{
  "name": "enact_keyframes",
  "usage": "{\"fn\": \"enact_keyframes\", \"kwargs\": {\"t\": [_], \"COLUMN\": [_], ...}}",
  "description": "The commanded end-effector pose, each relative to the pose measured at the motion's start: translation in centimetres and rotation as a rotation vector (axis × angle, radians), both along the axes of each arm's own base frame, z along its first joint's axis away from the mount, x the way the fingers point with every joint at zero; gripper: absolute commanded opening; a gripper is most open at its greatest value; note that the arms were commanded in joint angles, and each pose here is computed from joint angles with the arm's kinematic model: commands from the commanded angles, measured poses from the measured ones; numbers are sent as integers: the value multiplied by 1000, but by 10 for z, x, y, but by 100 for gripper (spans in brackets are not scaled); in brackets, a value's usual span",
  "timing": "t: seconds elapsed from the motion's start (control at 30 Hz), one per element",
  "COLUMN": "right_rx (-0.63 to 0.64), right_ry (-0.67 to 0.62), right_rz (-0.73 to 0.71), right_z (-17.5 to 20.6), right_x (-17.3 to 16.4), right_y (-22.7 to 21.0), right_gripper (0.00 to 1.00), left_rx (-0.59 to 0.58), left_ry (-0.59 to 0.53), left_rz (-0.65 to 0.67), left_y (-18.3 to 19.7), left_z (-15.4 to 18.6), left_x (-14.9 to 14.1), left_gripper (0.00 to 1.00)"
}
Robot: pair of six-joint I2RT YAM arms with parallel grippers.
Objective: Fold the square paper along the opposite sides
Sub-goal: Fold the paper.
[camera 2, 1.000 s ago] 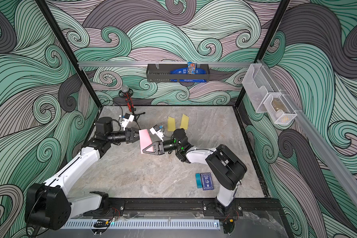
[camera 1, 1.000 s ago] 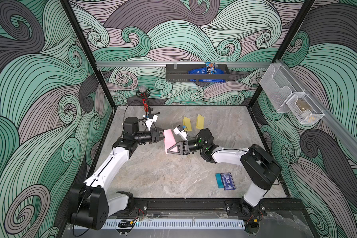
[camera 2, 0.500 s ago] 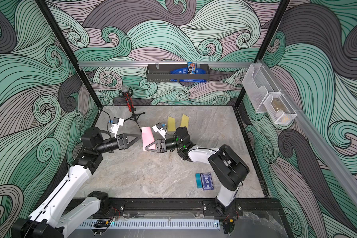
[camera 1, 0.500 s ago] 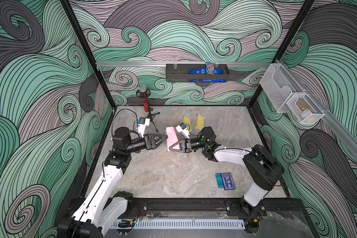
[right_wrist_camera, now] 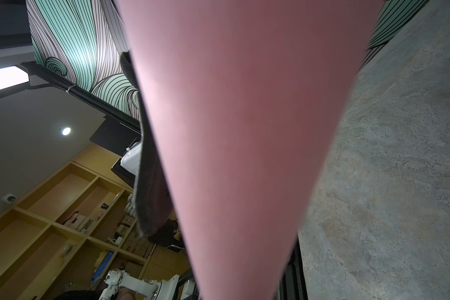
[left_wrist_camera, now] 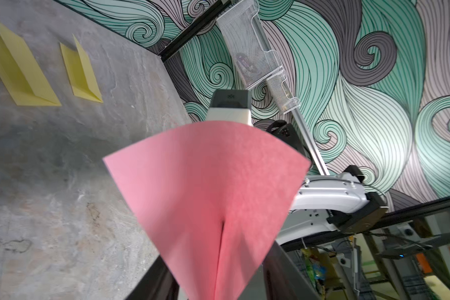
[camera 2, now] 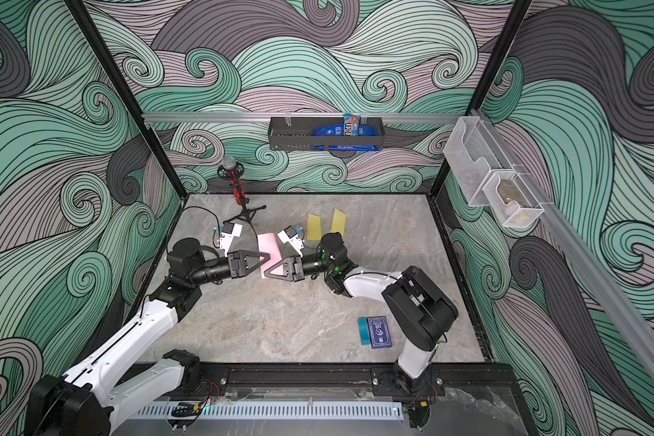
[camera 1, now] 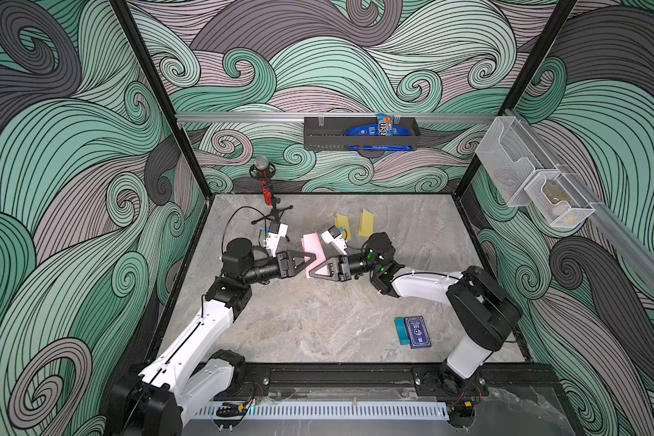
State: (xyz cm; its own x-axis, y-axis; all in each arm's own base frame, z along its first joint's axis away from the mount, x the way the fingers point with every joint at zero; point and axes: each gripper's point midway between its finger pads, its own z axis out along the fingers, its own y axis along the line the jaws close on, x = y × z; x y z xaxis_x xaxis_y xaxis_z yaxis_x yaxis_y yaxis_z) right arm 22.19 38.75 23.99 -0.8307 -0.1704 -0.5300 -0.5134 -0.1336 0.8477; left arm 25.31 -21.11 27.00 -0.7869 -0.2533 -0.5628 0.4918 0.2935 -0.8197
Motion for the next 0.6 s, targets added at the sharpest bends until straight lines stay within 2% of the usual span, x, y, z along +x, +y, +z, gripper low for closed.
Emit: {"fn": "enact_keyframes", "kwargs": {"t": [0.0,0.27,0.37,0.4,0.5,0.57], "right_rx": [18,-2,2,4,9,-12], "right_ry": [-48,-47,-53,-58,-114,-189], "right_rz": [10,8,9,6,-36,-124], "right_z": [13,7,9,10,17,18], "right_x": [-6,-8,-9,-9,-4,6], "right_y": [0,1,1,0,-8,-23], "right_gripper": [4,5,9,12,30,43], "left_rx": [-4,4,24,32,71,123], "left_ry": [-67,-84,-82,-82,-69,-52], "left_rz": [12,23,29,30,35,38], "left_y": [-1,-1,0,0,3,5], "left_z": [19,27,25,24,15,4], "left_x": [7,11,13,14,17,19], "left_gripper": [33,2,0,0,0,0]}}
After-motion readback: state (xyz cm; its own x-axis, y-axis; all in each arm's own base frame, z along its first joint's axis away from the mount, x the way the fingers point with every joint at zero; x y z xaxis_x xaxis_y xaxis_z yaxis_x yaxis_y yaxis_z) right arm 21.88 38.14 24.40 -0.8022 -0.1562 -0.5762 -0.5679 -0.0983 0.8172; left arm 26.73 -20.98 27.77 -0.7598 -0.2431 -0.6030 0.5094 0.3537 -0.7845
